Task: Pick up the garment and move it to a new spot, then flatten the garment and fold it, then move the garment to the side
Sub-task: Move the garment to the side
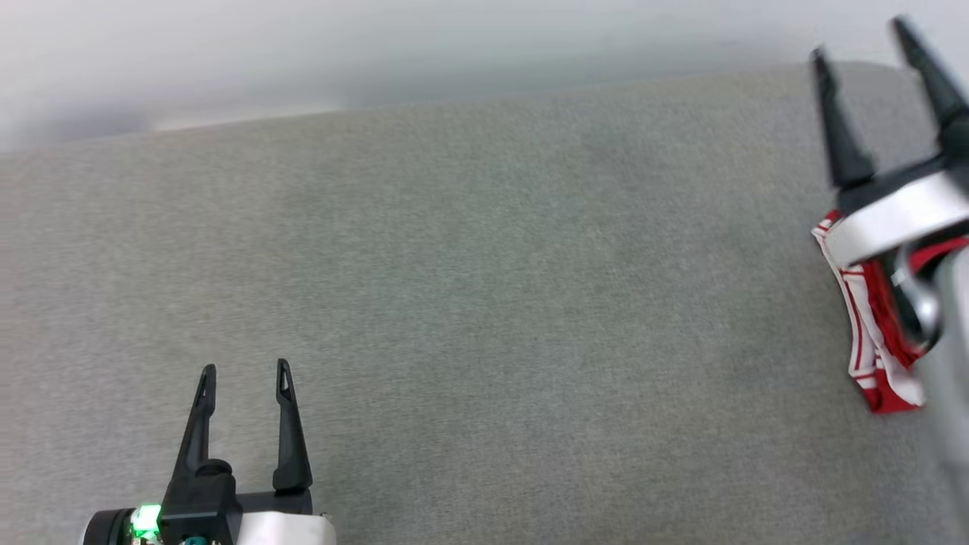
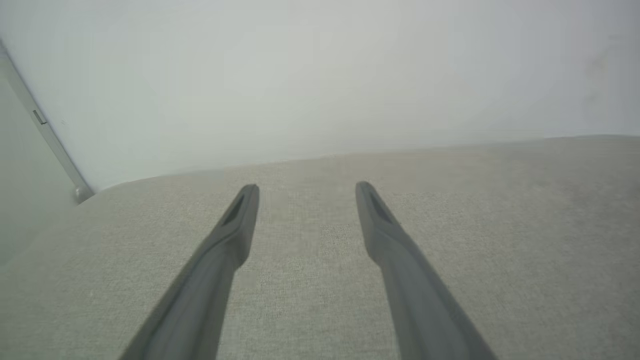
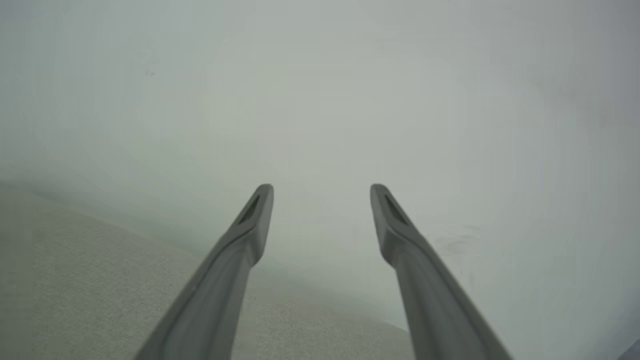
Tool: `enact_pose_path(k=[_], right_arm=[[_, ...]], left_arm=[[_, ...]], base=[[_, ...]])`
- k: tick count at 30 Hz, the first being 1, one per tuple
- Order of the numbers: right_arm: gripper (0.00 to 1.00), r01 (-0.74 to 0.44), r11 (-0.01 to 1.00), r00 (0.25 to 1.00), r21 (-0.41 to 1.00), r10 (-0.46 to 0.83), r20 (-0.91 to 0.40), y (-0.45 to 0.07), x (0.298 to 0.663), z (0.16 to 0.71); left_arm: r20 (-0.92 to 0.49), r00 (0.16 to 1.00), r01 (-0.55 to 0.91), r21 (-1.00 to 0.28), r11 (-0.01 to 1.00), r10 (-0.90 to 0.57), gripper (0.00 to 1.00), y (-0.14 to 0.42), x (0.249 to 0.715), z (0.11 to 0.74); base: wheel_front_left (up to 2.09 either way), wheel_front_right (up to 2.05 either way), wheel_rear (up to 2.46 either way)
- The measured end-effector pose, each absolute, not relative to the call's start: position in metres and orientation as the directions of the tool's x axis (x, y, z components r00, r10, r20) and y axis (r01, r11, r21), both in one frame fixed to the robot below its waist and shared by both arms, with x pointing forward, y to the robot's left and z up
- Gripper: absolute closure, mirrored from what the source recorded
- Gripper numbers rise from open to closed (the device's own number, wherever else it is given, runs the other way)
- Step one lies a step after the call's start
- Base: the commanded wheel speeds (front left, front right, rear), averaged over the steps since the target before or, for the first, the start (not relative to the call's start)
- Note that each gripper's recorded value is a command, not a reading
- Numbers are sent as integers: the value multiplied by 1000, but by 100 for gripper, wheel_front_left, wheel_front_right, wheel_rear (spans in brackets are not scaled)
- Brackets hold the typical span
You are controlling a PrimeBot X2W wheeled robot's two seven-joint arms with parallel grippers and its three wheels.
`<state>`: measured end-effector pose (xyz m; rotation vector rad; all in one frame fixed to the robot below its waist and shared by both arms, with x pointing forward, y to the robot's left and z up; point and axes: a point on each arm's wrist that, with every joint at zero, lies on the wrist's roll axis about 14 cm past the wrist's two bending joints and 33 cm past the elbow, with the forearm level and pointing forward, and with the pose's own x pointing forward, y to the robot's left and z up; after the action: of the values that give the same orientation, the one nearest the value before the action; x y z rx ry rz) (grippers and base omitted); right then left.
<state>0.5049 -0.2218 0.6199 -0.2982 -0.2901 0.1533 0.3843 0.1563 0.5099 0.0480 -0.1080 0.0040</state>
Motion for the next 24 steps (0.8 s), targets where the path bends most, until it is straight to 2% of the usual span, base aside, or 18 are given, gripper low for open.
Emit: enact_pose_path(k=[4,8,17,24], right_arm=[[0,-168,951,932,-261,239,271,-187,484,608],[0,-187,963,935,-193,234,265,-173,464,593],[0,-162,985,963,-53,170,211,-164,414,555],[0,-145,989,978,-1,144,152,-162,377,530]], left_arm=[[107,994,-30,45,999,25,0,164,372,512],[109,993,-43,44,998,38,0,169,363,514],[109,992,-73,43,996,68,0,180,341,516],[112,991,-83,38,996,79,0,185,324,517]], base=[[0,0,0],[0,0,0],[0,0,0],[0,0,0]])
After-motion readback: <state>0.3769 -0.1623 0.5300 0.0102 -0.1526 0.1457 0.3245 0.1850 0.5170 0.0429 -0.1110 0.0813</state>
